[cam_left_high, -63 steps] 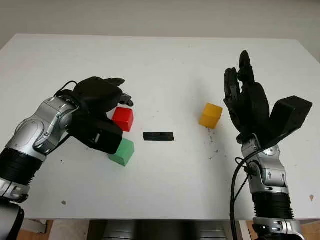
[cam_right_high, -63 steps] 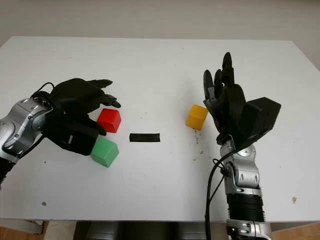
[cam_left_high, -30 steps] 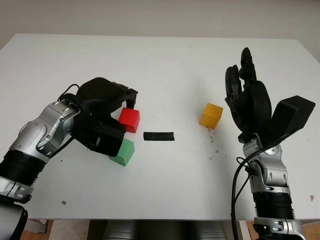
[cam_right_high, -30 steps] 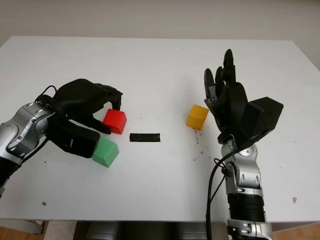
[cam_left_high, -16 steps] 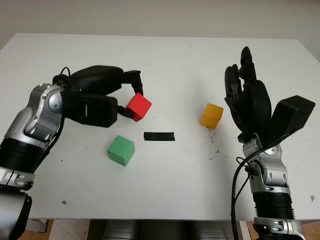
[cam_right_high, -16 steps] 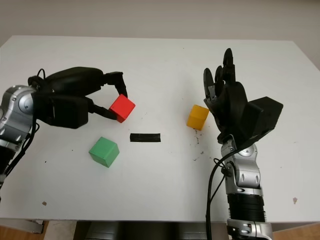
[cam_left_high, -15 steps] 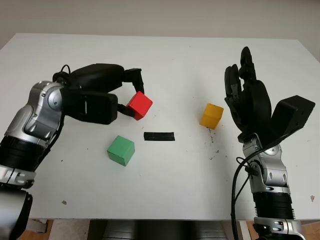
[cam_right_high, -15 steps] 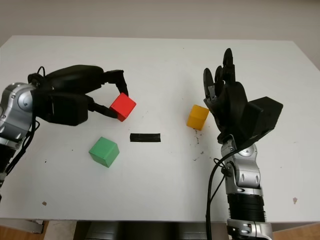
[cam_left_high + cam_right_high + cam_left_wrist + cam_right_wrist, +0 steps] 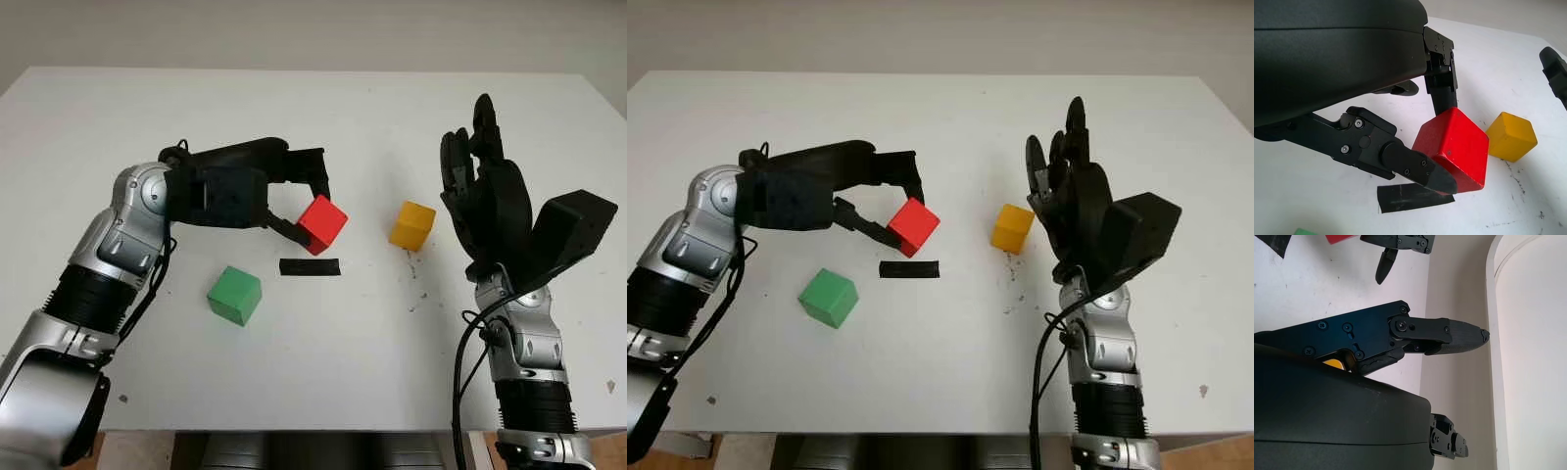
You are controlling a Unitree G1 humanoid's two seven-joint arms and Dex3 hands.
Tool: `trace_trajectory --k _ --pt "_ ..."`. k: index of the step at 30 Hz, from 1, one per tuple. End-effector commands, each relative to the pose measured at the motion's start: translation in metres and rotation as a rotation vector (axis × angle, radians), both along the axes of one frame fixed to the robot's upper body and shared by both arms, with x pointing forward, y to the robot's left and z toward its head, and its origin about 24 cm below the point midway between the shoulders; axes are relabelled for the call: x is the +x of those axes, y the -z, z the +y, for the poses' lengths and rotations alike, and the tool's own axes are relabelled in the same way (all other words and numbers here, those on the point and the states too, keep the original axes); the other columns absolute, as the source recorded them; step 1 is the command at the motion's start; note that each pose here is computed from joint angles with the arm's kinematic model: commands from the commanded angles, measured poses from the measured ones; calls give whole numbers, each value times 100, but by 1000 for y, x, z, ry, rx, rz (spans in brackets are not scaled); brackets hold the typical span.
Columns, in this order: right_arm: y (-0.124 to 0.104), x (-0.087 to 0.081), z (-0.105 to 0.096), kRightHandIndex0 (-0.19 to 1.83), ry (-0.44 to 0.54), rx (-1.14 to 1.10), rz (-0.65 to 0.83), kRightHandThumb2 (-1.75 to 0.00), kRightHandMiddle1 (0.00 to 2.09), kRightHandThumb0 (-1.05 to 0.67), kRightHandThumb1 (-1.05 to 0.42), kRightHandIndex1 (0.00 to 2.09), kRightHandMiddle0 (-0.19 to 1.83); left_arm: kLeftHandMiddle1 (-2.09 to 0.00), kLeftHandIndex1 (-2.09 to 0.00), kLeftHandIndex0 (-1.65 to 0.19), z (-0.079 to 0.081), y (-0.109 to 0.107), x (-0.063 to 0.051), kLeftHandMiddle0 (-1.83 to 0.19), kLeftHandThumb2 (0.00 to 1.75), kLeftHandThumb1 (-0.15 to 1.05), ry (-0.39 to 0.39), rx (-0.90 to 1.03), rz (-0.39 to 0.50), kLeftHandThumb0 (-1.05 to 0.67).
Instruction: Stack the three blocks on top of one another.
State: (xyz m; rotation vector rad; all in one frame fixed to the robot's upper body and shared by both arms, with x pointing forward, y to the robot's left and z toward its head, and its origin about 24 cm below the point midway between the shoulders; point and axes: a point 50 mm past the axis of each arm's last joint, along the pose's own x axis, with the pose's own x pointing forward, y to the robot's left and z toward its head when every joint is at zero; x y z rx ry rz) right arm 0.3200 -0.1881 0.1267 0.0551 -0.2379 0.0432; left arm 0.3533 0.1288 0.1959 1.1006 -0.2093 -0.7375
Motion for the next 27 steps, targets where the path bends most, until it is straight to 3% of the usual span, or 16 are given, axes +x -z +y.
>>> trace_trajectory --k 1,9,17,27 --pt "-5 -3 -1 -19 7 -5 -22 -41 4 -67 -105 4 -19 -4 -180 -18 -1 2 -3 -29 6 104 -1 11 -16 -37" --pt "-6 -3 1 -19 11 -6 -21 -42 4 -66 -105 4 -19 -4 -178 -19 -5 19 -8 -27 8 105 -16 41 -15 -37" --pt "-7 -4 1 -18 14 -3 -23 -42 4 -66 -105 5 -18 -5 -184 -28 -3 36 -10 -28 6 103 -14 74 -106 -38" --pt "-8 -3 2 -19 11 -13 -28 -42 5 -66 -105 5 -19 -7 -173 -33 -1 48 -10 -32 5 103 -41 69 -94 -40"
